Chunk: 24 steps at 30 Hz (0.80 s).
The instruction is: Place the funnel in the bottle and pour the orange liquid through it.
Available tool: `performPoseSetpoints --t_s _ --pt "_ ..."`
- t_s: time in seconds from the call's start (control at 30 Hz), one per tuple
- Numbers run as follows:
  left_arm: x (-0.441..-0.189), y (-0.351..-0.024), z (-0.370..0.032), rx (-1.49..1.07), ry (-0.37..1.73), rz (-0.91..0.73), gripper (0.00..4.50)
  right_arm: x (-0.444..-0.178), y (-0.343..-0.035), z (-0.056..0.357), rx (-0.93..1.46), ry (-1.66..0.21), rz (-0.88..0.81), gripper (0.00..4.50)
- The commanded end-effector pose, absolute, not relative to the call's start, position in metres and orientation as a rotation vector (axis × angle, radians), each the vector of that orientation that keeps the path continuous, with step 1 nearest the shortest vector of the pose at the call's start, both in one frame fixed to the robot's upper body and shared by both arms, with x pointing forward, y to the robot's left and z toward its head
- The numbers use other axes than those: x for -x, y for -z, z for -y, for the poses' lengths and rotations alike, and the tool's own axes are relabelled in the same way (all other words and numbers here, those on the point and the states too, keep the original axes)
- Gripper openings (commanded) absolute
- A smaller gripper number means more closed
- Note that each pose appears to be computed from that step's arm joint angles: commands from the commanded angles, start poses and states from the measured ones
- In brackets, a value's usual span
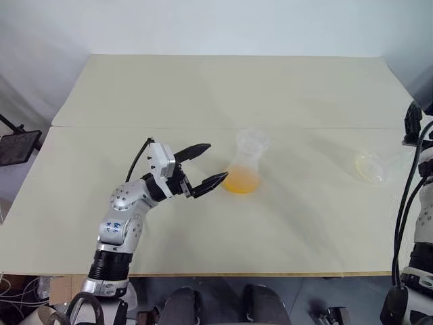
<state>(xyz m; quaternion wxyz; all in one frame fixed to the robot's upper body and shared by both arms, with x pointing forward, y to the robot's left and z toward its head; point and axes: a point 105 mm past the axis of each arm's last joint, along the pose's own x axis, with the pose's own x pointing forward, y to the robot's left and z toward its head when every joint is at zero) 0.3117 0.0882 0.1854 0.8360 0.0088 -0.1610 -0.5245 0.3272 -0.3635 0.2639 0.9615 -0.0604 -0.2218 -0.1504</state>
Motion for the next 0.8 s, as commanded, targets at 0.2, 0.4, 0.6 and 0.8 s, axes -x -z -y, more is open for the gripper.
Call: performPoseSetpoints --t_s 0.2,0.4,0.6,0.8 --pt "-0.308 -0.192 -0.096 -0.043 1.091 0.358 4.50 -0.305 -0.330 0.360 0.206 0.314 0.719 4.46" --pt "-0.308 -0.193 -0.116 -0.058 1.050 0.329 4.50 -0.308 -0.342 0.281 0.184 -0.191 0.781 4.46" --pt "-0.301 -0.183 -0.140 -0.177 1.062 0.249 4.50 -0.292 -0.282 0.218 0.169 -0.639 0.526 4.46" --pt "-0.287 -0.166 -0.159 -0.256 1.056 0.152 4.50 -0.243 -0.190 0.205 0.331 -0.973 0.268 4.46"
